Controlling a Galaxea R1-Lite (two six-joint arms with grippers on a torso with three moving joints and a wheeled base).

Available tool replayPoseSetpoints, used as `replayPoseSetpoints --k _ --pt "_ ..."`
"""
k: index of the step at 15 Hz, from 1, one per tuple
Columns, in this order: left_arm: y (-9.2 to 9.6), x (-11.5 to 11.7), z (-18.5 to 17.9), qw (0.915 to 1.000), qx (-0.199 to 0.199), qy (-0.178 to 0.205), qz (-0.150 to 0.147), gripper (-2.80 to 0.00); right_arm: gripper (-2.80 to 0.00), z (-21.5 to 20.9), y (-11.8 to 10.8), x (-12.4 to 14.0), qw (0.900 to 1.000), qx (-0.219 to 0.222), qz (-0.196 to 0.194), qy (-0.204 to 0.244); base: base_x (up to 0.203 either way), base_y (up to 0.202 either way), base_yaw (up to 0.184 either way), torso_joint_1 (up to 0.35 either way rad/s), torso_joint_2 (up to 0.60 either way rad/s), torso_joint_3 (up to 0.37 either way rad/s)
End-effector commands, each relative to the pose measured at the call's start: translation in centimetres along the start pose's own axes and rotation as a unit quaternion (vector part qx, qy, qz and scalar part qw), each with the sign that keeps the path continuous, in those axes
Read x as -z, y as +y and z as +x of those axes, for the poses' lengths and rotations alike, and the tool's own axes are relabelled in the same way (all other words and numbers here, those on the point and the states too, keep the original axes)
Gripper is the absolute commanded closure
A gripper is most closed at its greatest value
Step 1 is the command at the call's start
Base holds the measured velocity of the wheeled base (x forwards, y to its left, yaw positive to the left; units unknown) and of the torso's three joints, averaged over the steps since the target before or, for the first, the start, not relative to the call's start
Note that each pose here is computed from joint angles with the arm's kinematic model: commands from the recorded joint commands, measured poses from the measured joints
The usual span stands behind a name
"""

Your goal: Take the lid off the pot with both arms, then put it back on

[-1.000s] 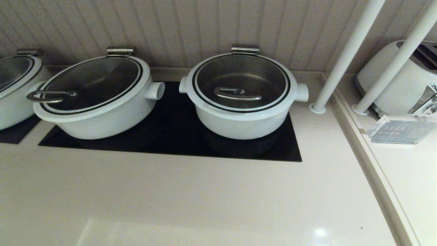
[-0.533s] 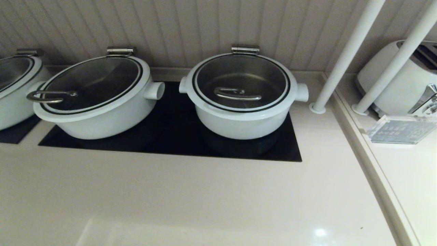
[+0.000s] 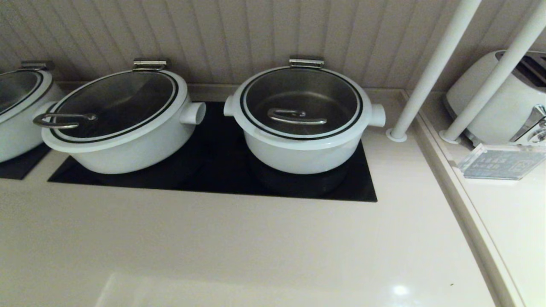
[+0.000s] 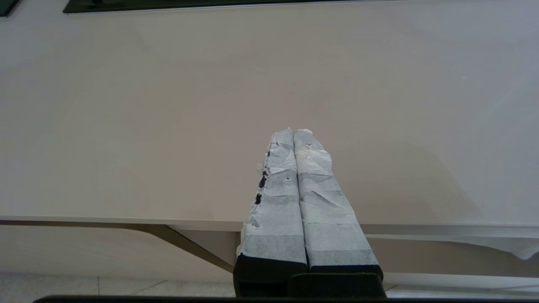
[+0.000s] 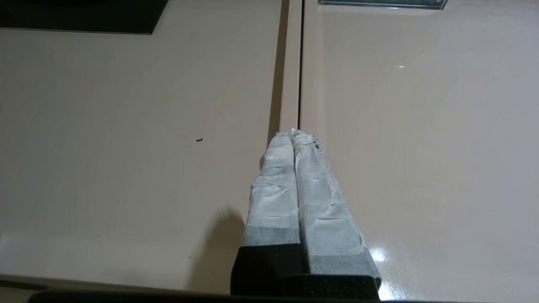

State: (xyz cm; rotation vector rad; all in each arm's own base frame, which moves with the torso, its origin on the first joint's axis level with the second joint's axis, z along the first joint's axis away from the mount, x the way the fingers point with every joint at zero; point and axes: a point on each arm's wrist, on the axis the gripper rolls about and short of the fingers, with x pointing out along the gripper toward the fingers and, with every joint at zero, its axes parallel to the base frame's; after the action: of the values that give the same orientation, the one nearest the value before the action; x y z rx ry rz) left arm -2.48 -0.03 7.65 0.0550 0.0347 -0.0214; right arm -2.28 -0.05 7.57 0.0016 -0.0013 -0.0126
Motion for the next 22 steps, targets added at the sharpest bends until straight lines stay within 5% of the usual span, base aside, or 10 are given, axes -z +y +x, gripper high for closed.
replayPoseSetpoints --k 1,22 --pt "0.0 0.02 0.0 1.0 0.0 0.0 0.0 0.0 0.0 0.0 0.0 0.02 1.0 0.0 0.0 0.0 0.0 0.0 0.0 0.0 0.0 0.0" --pt "0.04 0.04 0.01 0.9998 -0.009 0.0 -0.015 0.0 0.0 0.0 0.0 0.03 1.0 -0.001 -0.003 0.001 0.0 0.0 0.0 0.0 0.0 0.0"
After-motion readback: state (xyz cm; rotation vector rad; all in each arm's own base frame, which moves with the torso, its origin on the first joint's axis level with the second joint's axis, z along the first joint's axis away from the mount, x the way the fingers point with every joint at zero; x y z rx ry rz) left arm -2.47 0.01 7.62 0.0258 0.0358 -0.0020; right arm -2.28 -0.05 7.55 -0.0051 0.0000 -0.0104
